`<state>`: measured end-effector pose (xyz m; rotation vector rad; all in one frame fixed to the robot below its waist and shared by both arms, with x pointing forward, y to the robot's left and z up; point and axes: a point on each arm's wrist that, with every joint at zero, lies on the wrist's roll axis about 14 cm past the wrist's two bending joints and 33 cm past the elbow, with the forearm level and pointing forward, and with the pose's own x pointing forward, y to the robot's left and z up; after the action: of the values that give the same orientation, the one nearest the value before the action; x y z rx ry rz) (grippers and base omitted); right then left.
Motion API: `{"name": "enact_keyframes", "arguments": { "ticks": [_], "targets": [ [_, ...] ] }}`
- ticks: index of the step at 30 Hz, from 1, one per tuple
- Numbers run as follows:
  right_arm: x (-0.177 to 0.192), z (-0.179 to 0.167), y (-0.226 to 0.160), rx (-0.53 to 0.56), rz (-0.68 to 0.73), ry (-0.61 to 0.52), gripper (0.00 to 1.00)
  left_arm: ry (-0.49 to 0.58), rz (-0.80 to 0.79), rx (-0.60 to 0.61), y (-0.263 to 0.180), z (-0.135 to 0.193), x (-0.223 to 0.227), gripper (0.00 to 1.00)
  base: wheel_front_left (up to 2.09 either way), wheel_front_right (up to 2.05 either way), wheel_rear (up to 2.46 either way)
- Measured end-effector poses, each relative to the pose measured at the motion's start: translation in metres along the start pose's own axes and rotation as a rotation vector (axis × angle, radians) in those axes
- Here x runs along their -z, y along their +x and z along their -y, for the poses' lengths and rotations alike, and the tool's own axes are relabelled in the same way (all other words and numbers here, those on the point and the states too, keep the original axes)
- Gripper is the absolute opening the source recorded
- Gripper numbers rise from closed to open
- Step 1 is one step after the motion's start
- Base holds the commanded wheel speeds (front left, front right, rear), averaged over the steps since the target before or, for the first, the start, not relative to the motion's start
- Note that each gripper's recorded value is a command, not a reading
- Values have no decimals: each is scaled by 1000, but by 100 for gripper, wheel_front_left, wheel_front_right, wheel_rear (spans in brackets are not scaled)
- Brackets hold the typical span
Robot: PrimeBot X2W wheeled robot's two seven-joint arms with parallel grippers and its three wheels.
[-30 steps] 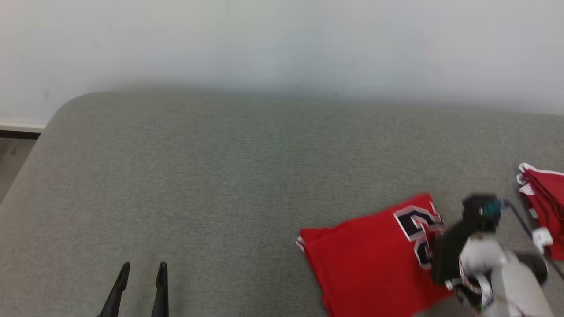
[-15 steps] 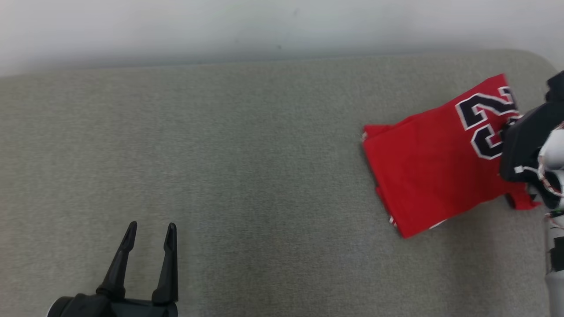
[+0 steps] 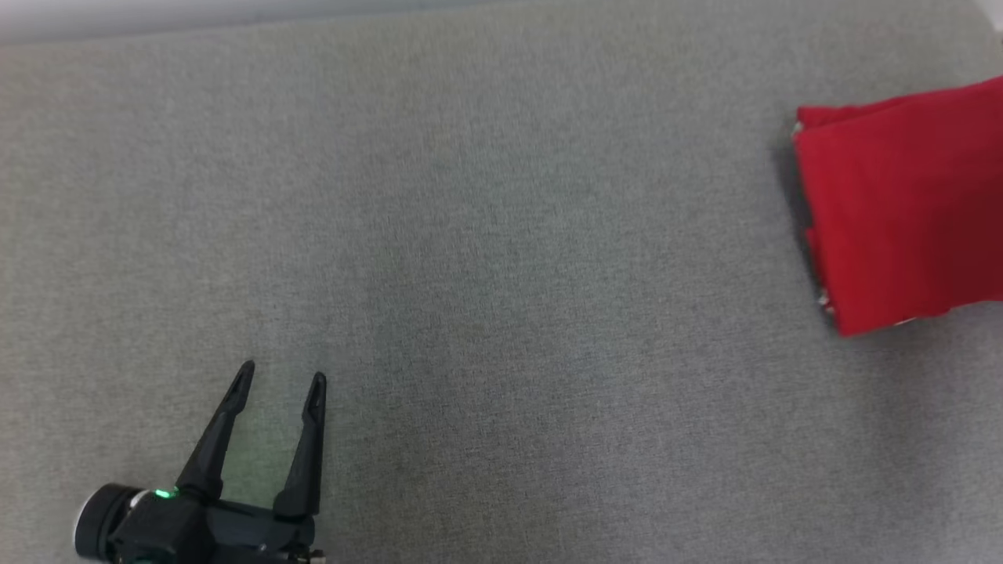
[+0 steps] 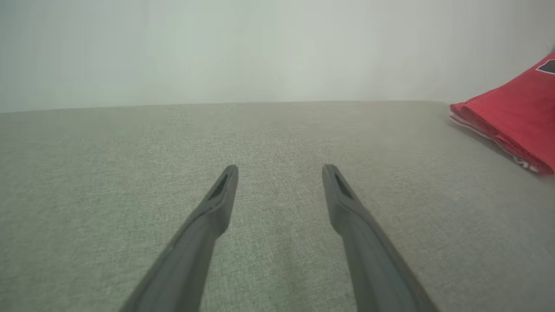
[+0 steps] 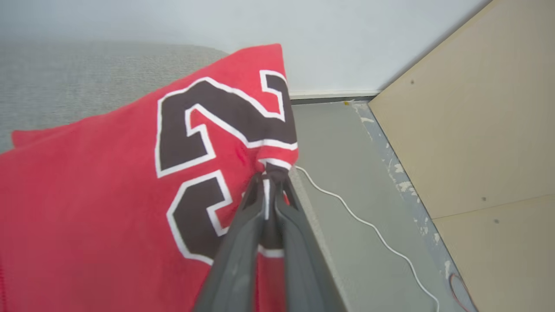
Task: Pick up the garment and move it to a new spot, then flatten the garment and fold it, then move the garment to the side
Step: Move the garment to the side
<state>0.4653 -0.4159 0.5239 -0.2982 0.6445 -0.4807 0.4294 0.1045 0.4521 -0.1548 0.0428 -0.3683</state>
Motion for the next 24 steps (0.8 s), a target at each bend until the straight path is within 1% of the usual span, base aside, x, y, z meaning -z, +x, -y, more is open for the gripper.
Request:
{"name": "enact_keyframes", "arguments": {
  "ticks": [4,6,9,10,11,12,14,19,21,22,24],
  "targets": [
    [6,24,17,115,9,-113,0,1,-32,25,5,0,13,100,0,0,0],
    [13,34,24,158,-9,-174,0,0,-41,27,6,-2,16,100,0,0,0],
    [17,36,33,172,10,-199,0,9,-56,13,3,-9,20,100,0,0,0],
    [17,35,35,170,19,-196,13,11,-60,7,2,-11,21,100,0,0,0],
    [18,32,38,168,29,-202,78,12,-65,1,1,-13,22,100,0,0,0],
    [18,32,39,170,38,-209,100,11,-70,-3,0,-15,24,100,0,0,0],
    [23,29,41,165,36,-206,100,13,-72,-7,-2,-15,24,100,0,0,0],
    [34,26,37,148,22,-188,100,12,-43,19,-2,-6,12,100,0,0,0],
    [37,21,33,128,27,-156,100,-11,-21,-2,-3,-9,4,100,0,0,0],
    [37,18,30,116,41,-156,100,14,-16,-13,-5,-13,0,100,0,0,0],
    [35,11,22,83,87,-113,100,9,9,-44,-11,-17,-9,100,0,0,0]
  ]
}}
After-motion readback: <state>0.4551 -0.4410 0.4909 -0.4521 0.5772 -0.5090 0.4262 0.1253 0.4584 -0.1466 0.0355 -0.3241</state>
